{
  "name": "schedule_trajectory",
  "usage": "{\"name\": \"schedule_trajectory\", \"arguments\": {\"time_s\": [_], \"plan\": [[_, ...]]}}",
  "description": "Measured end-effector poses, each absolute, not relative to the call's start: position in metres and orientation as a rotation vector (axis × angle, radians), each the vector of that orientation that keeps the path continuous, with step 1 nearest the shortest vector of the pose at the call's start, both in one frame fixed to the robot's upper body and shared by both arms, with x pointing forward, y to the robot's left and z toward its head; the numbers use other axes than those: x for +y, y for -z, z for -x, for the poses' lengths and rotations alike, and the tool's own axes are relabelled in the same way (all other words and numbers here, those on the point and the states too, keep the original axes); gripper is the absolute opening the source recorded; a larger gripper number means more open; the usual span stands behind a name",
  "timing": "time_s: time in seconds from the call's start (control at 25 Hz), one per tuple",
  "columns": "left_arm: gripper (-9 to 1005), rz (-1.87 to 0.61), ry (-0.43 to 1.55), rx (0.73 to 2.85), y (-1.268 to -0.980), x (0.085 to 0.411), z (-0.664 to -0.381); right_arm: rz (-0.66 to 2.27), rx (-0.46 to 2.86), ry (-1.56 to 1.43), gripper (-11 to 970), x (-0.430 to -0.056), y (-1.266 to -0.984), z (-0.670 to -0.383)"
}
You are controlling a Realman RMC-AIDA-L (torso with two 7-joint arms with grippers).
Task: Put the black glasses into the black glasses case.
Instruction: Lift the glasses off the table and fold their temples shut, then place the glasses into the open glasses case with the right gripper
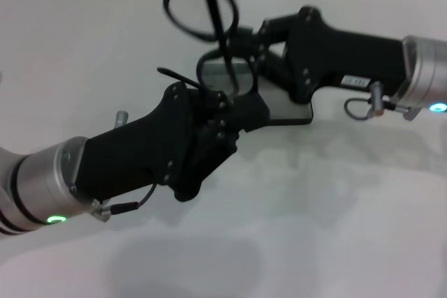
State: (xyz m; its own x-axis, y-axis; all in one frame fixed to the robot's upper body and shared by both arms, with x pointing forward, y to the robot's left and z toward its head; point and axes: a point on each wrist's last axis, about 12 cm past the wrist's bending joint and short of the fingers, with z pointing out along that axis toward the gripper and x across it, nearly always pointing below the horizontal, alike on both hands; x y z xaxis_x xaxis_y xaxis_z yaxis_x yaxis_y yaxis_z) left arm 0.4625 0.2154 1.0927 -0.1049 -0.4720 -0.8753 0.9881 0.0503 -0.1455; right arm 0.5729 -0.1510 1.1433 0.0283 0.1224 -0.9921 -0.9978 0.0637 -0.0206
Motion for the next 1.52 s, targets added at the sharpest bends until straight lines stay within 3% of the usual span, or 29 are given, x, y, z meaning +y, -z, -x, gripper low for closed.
{"name": "schedule_trajectory", "arguments": {"time_s": [0.4, 0.72, 1.08, 1.32, 1.52], "plan": [[26, -0.643, 1.41, 1.037, -1.087, 0.215, -0.469, 1.233, 1.149, -1.156, 57, -0.133, -1.136, -0.562], [26, -0.663, 1.407, 1.037, -1.087, 0.222, -0.468, 1.207, 1.195, -1.086, 60, -0.14, -1.132, -0.566], [27, -0.544, 1.273, 1.088, -1.082, 0.277, -0.448, 1.262, 1.288, -0.917, 63, -0.142, -1.14, -0.567], [26, -0.459, 1.138, 1.097, -1.083, 0.311, -0.433, 1.489, 1.463, -0.563, 65, -0.105, -1.153, -0.558], [26, -0.438, 1.102, 1.093, -1.084, 0.319, -0.43, 1.616, 1.585, -0.295, 67, -0.08, -1.16, -0.559]]}}
